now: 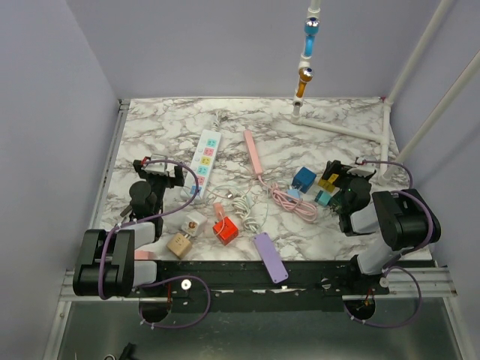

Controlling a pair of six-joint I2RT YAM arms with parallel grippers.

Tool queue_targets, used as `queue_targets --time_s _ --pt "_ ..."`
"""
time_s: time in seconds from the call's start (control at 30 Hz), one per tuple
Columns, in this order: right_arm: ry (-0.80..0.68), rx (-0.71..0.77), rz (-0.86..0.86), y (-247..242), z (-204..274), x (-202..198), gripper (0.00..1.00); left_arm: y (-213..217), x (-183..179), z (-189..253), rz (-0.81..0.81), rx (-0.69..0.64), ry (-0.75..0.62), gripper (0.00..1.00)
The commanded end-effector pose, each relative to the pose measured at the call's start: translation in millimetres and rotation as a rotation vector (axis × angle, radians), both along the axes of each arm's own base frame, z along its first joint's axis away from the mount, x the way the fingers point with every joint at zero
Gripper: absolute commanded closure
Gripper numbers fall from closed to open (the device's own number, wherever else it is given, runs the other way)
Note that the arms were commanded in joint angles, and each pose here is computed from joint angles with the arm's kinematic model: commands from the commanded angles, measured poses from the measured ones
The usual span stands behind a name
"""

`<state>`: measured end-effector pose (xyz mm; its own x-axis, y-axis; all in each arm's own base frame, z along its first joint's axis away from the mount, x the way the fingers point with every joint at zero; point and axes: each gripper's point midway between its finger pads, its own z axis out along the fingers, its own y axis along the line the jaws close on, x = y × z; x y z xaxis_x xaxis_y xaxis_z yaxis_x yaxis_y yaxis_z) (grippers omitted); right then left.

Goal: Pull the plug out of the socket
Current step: Reset both arms

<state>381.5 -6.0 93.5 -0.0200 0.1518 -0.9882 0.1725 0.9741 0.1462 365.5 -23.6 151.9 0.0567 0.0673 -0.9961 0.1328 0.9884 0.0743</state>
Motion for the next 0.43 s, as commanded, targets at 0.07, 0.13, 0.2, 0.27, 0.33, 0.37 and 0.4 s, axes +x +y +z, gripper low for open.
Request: queue_targets --time_s 0.07,0.13,0.2,0.27,0.33,0.37,0.4 --pt "0.000 -0.012 -0.021 -3.8 -0.5 -2.2 0.00 5.5 2.3 1.8 0.031 -0.020 0.001 0.02" --pt "0.000 -0.011 -0.020 -3.6 -0.7 -2.2 0.00 6.4 2.8 0.5 0.036 -0.021 0.008 0.02" --pt "0.000 -0.011 -0.021 -3.7 -0.5 -2.2 0.00 6.4 2.9 0.5 0.036 -0.021 0.008 0.01" --pt "0.002 -0.011 -0.020 -3.5 -1.1 -2.3 0.00 6.5 3.2 1.2 0.036 -0.020 0.006 0.01" --pt "0.001 -0.011 -0.022 -3.7 -0.7 -2.2 0.00 6.4 3.2 0.7 0.036 -0.021 0.008 0.01" --pt "0.001 -0.011 -0.021 -3.6 -0.7 -2.3 0.00 6.6 3.6 0.6 0.038 -0.021 0.010 0.01" --pt "0.000 -0.011 -0.021 -3.6 -0.5 -2.0 0.00 6.9 3.7 1.0 0.039 -0.021 0.009 0.01"
